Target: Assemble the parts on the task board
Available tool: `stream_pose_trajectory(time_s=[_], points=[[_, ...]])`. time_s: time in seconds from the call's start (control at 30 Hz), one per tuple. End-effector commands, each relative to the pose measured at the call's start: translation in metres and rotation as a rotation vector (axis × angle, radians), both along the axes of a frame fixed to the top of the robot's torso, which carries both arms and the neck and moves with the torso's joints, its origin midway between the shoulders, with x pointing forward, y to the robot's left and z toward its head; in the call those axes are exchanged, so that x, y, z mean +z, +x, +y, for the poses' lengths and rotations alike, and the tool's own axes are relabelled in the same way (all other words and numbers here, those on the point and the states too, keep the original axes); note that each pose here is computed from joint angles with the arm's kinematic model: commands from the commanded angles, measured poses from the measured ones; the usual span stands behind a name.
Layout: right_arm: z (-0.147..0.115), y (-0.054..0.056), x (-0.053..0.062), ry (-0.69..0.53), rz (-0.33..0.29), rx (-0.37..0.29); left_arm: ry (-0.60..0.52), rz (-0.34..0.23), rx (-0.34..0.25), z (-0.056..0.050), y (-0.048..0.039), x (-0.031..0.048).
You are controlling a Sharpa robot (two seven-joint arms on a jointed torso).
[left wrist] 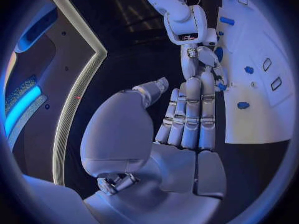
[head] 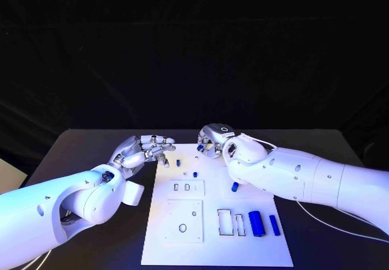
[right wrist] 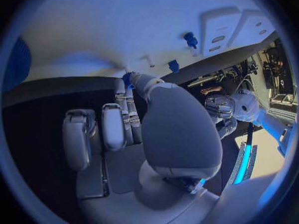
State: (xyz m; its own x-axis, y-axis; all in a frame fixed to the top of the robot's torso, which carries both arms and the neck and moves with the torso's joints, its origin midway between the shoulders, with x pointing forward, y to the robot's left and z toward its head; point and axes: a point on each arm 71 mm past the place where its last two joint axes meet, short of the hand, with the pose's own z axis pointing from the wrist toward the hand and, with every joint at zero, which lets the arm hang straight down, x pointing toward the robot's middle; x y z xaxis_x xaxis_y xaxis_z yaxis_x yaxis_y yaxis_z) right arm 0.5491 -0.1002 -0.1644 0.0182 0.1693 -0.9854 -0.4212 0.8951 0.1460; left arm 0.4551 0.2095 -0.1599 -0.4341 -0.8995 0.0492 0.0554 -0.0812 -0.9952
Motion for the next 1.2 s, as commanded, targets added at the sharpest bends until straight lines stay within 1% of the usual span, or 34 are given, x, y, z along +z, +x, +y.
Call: stream_pose_trajectory(time_s=[0.03,0.4,0.83,1.0,1.2], points=[[0.001,0.000,-0.004,-0.021,0.019,0.006,-0.007,-0.010,-0.020,-0.002,0.0000,0.0026],[0.003,0.000,-0.007,-0.028,0.030,0.009,-0.006,-0.010,-0.022,-0.002,0.0004,0.0030],[0.001,0.002,-0.006,0.000,0.015,0.001,-0.006,-0.010,-0.024,-0.001,0.0008,0.0036],[-0.011,-0.002,-0.005,0.007,0.015,-0.006,-0.005,-0.010,-0.020,0.000,0.0013,0.0034],[-0.040,-0.012,0.001,0.053,-0.005,-0.031,-0.003,-0.006,-0.017,0.004,0.0014,0.0031]])
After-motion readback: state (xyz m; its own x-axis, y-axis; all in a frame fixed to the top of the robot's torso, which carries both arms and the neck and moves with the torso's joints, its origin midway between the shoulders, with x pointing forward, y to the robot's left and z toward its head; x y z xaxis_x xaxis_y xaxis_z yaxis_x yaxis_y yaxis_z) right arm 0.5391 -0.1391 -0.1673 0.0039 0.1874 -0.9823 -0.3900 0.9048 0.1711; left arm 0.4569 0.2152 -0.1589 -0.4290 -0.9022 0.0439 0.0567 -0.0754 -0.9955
